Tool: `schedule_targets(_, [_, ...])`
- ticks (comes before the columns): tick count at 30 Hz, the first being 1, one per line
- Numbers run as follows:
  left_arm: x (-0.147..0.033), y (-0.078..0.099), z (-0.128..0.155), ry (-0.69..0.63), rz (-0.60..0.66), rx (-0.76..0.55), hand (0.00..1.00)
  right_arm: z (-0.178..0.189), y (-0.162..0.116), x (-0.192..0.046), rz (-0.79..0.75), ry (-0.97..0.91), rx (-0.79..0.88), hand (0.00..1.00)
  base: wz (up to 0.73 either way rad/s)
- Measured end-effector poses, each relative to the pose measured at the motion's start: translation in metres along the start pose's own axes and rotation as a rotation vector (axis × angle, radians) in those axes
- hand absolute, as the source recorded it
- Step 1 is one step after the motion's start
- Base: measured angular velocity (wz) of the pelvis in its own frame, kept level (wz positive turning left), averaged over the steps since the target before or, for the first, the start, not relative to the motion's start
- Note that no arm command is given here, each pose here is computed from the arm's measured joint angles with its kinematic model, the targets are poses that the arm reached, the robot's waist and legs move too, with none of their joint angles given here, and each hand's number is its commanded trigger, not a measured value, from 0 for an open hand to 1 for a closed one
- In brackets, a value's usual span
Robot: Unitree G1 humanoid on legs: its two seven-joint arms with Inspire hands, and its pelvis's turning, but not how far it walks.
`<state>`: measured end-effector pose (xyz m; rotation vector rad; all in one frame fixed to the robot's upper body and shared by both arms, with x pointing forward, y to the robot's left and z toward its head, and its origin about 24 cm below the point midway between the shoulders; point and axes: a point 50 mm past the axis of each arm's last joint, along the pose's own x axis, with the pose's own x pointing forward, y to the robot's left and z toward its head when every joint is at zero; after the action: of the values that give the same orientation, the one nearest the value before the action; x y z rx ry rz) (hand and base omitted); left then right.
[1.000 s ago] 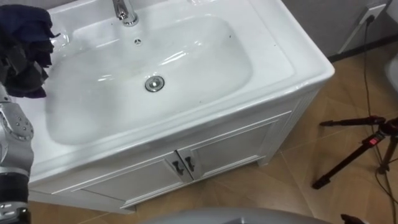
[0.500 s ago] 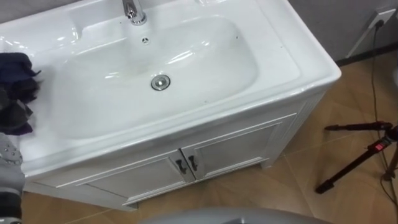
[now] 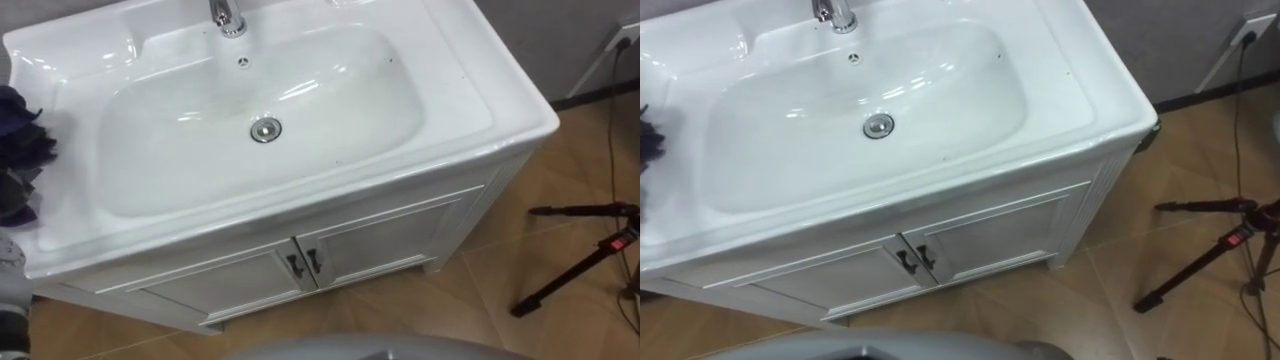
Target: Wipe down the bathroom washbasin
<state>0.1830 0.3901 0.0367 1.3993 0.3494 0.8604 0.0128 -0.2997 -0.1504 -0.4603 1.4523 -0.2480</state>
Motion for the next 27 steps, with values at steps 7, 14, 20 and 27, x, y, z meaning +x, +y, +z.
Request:
schedule_targets(7, [-0.003,-0.003,0.004,0.026,-0.032,-0.033,0.0,-0.003,0.003,0.0,0.01,0.01,0.027,0.0,0.04])
schedule_targets(14, [0.003,0.015,0.023,-0.017,0.053,-0.132,0.0,0.0,0.002,0.0,0.005,0.0,0.032,0.0,0.09])
schedule_targets(20, [0.007,0.03,0.038,-0.091,0.118,-0.203,0.0,0.004,0.002,0.0,0.004,-0.032,0.039,0.0,0.01])
schedule_targets(27, [0.006,0.03,0.038,-0.07,0.11,-0.319,0.0,0.002,0.002,0.0,0.006,-0.037,0.029,0.0,0.02])
